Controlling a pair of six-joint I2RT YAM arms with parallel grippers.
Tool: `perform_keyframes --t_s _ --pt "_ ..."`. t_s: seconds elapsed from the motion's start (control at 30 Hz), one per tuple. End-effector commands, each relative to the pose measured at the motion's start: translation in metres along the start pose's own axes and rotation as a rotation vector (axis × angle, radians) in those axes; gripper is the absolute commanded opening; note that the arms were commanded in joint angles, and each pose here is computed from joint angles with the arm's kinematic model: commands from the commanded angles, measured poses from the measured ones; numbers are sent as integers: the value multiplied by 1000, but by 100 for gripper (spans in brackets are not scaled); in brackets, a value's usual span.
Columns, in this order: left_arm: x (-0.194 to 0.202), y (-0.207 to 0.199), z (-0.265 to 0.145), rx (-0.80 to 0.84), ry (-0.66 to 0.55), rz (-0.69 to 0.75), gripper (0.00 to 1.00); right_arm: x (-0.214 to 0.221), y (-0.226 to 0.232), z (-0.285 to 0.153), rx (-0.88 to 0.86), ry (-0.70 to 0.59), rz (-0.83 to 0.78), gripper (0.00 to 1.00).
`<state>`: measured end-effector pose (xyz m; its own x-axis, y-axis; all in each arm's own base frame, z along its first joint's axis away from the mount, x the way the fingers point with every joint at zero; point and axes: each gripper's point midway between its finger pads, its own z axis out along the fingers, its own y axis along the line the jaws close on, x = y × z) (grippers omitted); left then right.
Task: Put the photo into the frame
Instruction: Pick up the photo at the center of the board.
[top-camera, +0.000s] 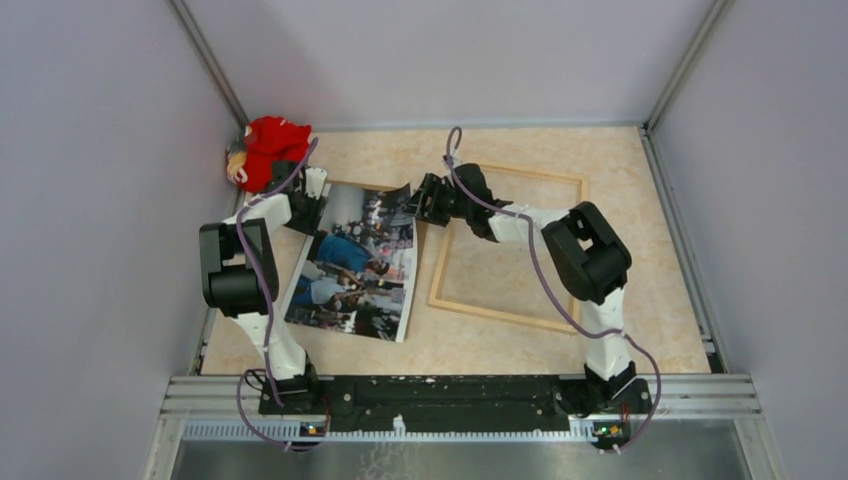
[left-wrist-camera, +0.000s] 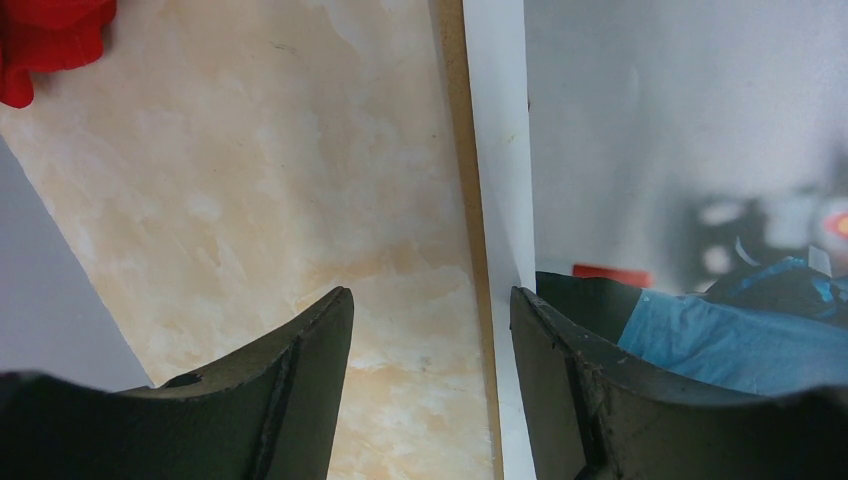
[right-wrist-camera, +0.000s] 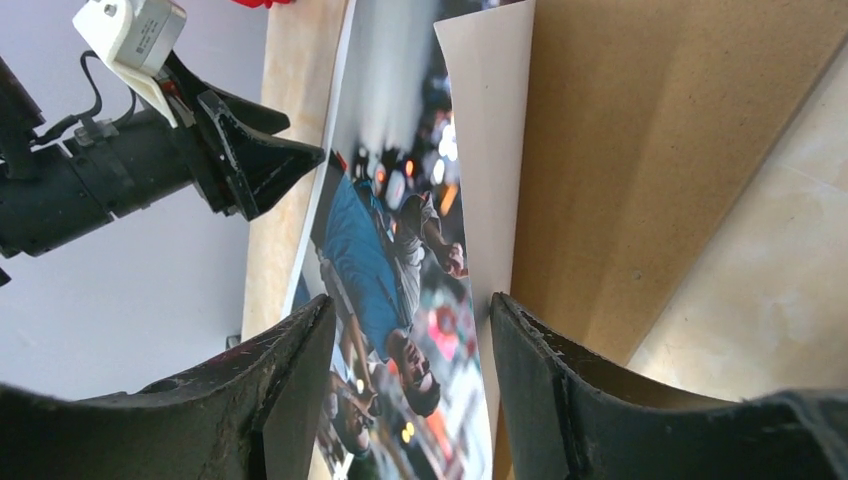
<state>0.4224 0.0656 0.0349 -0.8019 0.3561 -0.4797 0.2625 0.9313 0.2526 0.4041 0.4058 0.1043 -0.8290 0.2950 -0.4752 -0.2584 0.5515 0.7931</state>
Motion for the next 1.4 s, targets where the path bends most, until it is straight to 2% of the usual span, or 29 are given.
perform_keyframes --t_s 0.0,0.23,0.3,0.4,0.53,0.63,0.77,0.9,1.03,1.13,1.23,1.37 --pt "22 -15 7 46 55 5 66 -3 11 8 -29 3 -40 59" --pt "21 -15 5 45 54 6 66 5 -1 21 -4 49 -31 57" --pt "22 -15 6 45 55 6 66 7 -7 24 19 58 -32 52" --pt "22 -15 5 47 55 7 66 2 -2 21 17 48 -42 38" --pt "20 -13 3 46 56 9 66 -17 22 8 4 9 -93 10" --pt "9 -2 -6 24 42 0 69 -41 59 -15 -68 -35 -115 0" --pt "-19 19 -32 -22 -18 -7 84 -95 125 -74 -147 -161 -203 0" --pt "-37 24 -47 -2 -49 -17 98 -126 146 -136 -36 -165 -297 0" --pt "-41 12 -45 73 -51 -50 99 -145 158 -207 130 -214 -462 0" --pt "-40 8 -43 86 -54 -61 99 -165 156 -285 334 -363 -571 0" --pt "-38 6 -42 93 -58 -57 99 -180 145 -364 592 -475 -612 0" --pt "-37 6 -39 93 -60 -58 99 -178 135 -431 771 -546 -618 0"
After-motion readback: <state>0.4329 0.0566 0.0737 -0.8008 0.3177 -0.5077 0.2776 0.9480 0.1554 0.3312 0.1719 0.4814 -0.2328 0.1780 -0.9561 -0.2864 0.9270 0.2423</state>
